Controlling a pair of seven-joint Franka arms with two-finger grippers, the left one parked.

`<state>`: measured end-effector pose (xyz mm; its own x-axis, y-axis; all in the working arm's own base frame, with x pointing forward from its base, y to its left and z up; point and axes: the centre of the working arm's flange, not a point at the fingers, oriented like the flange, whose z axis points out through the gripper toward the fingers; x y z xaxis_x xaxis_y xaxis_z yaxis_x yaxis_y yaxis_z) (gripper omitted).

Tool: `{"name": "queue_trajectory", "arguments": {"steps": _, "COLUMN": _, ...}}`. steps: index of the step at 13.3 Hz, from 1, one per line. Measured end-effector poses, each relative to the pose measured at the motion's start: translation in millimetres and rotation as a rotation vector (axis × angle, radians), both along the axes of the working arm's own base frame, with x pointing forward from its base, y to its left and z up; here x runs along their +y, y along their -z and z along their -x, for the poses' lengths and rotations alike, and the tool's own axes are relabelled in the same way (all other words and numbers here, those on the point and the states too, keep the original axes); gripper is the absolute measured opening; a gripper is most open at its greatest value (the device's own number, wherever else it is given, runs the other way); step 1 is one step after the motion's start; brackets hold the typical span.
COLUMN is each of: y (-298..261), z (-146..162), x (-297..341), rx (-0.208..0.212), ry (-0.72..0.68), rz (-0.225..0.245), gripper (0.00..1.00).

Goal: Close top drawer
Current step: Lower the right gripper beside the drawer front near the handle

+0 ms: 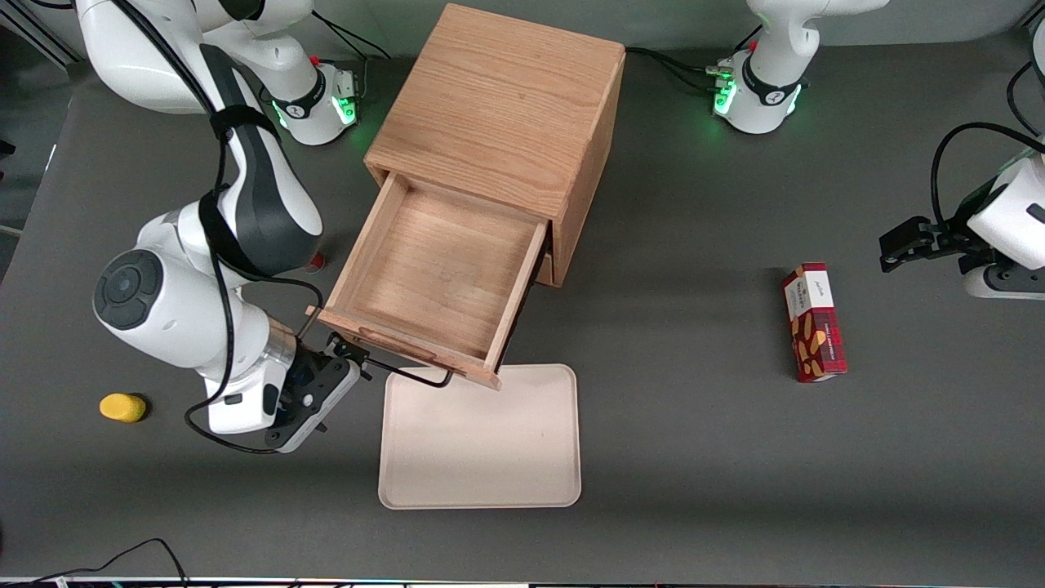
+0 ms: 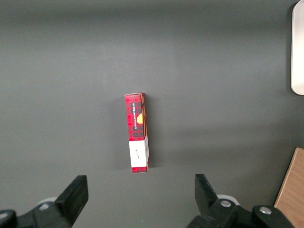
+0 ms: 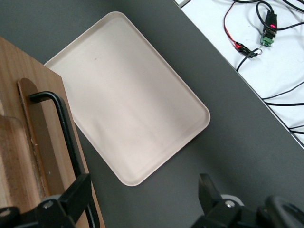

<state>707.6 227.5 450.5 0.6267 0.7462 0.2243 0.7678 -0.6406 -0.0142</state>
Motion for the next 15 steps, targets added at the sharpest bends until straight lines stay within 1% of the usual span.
{"name": "queue_trajectory", "arguments": {"steps": 4, "y": 16, "z": 0, "x": 9, "rx": 0.022, "ry": -0.014, "rz": 0.0, "gripper": 1.0}}
{"name": "queue_trajectory", "arguments": {"steps": 15, "y": 35, "z": 6, "x": 31, "rx": 0.052, "ry": -0.047, "rz": -0.008, "gripper": 1.0}}
